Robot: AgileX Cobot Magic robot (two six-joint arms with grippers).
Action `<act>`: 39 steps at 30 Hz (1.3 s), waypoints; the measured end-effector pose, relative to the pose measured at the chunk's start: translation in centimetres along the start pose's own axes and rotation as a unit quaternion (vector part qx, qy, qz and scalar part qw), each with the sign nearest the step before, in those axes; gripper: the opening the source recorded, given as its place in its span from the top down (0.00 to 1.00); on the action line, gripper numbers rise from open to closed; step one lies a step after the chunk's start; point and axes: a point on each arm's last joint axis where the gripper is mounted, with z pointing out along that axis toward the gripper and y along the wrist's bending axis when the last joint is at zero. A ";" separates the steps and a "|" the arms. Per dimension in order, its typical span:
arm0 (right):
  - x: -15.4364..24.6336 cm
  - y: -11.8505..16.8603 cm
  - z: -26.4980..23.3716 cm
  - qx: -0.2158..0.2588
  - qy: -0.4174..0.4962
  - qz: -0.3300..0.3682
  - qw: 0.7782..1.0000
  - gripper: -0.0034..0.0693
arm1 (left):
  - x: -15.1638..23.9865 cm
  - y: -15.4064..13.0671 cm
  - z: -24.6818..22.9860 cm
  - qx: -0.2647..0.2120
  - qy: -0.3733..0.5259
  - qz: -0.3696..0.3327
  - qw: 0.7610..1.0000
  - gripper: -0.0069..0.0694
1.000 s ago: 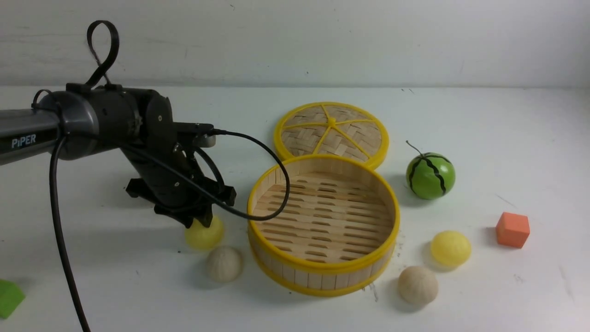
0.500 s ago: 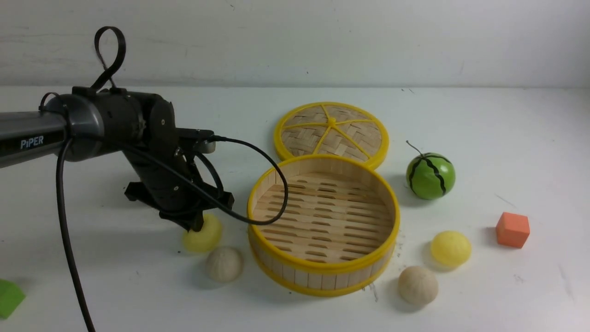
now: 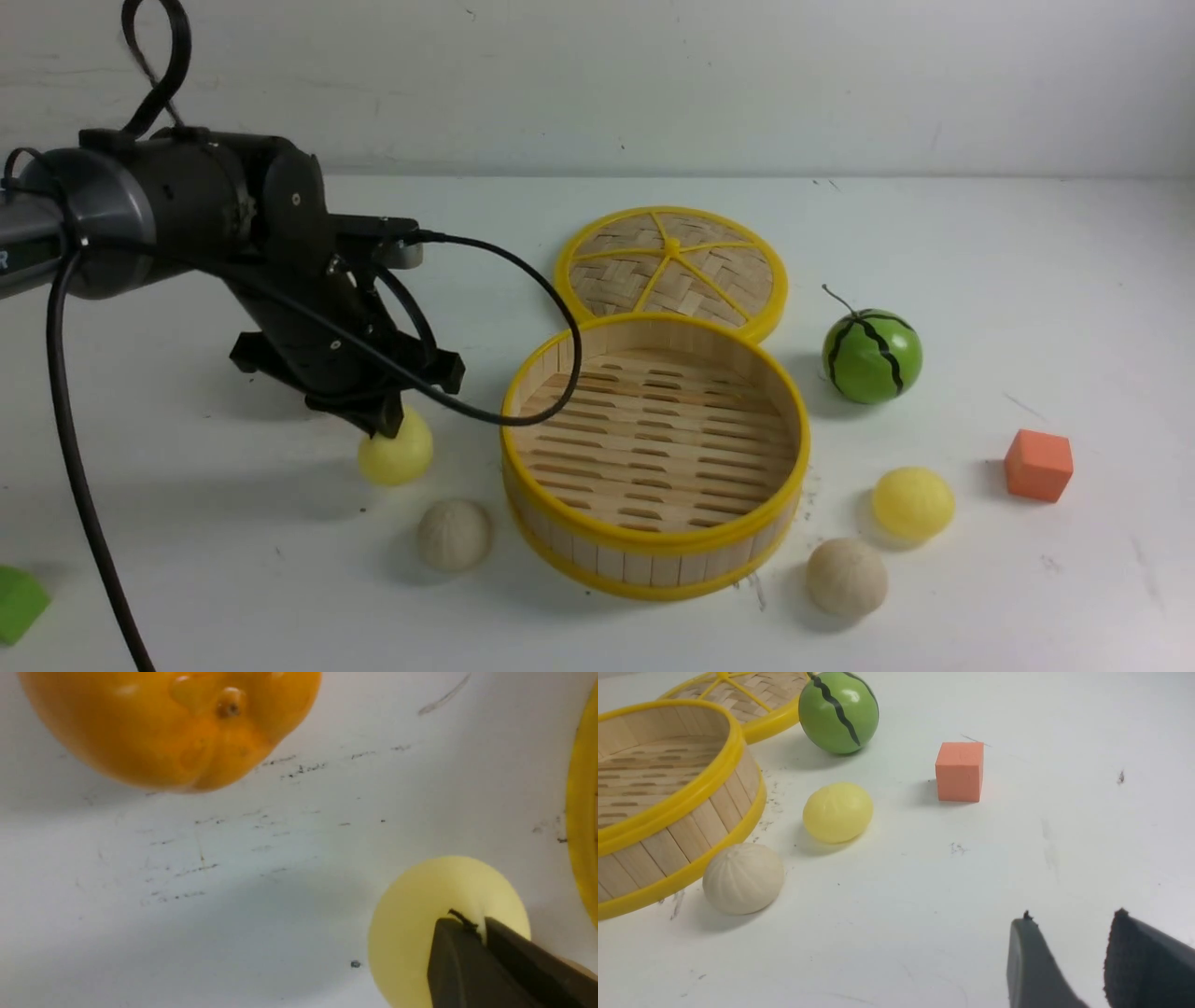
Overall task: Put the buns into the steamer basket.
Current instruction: Use the left arm to put the steamed stuffed bun into the steamer
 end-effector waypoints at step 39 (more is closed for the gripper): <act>0.0 0.0 0.0 0.000 0.000 0.000 1.000 0.62 | -3.4 -8.5 -7.6 0.070 -0.087 0.086 0.990 0.93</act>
